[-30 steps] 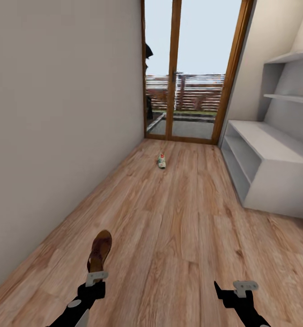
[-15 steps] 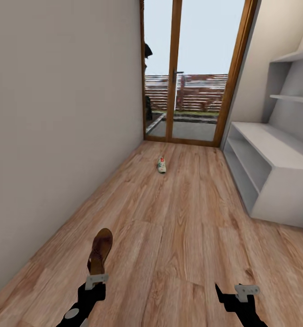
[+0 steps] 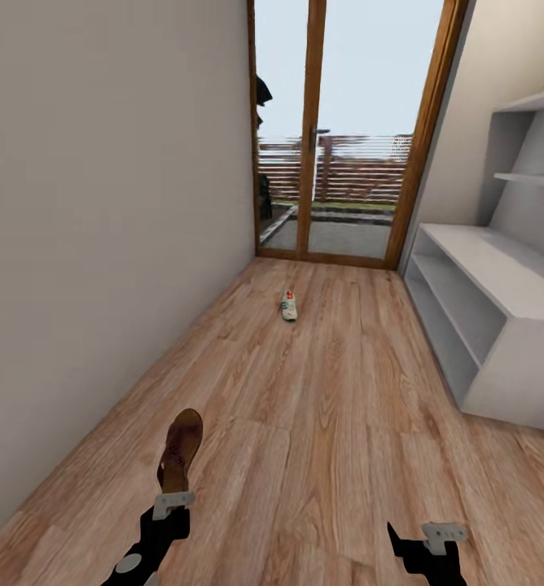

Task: Pick up the two gym shoes and the two sandals from the corridor floor and place them onto the hallstand (shoe rack) in the corridor, making sure they are on the rack and not on the floor. Arrange them so the two gym shoes are next to each other and the two sandals are next to each other.

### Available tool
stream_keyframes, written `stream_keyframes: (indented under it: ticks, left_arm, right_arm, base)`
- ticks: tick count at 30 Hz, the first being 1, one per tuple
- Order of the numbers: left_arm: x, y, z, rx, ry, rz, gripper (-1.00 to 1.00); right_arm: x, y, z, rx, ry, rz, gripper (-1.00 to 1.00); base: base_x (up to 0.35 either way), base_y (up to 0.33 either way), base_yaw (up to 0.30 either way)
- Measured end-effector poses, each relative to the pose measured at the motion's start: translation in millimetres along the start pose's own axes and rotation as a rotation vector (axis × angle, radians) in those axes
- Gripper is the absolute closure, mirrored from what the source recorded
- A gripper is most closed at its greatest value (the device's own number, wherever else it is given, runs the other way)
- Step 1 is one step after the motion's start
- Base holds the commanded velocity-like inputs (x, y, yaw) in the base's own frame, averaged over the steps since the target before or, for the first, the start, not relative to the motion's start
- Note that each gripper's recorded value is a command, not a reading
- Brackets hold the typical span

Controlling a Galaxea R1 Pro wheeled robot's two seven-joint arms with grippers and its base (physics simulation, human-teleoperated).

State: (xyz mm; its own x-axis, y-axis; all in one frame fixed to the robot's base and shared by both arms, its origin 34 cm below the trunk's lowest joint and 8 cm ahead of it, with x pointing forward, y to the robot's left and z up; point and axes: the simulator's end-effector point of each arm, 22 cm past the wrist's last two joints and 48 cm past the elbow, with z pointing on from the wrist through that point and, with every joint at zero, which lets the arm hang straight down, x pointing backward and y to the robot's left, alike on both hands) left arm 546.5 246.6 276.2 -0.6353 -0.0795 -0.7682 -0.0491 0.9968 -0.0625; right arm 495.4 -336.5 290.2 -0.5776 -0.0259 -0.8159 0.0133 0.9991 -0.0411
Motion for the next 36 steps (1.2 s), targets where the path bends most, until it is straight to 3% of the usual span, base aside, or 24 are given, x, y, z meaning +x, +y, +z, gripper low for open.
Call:
stream_keyframes:
  ticks: [36]
  left_arm:
    - [-12,0,-3.3,0.000,-0.024,0.001,1.00]
  right_arm:
    - [6,3,-3.4,-0.003,0.012,0.009,-1.00]
  base:
    - [0.340,-0.033,-0.025]
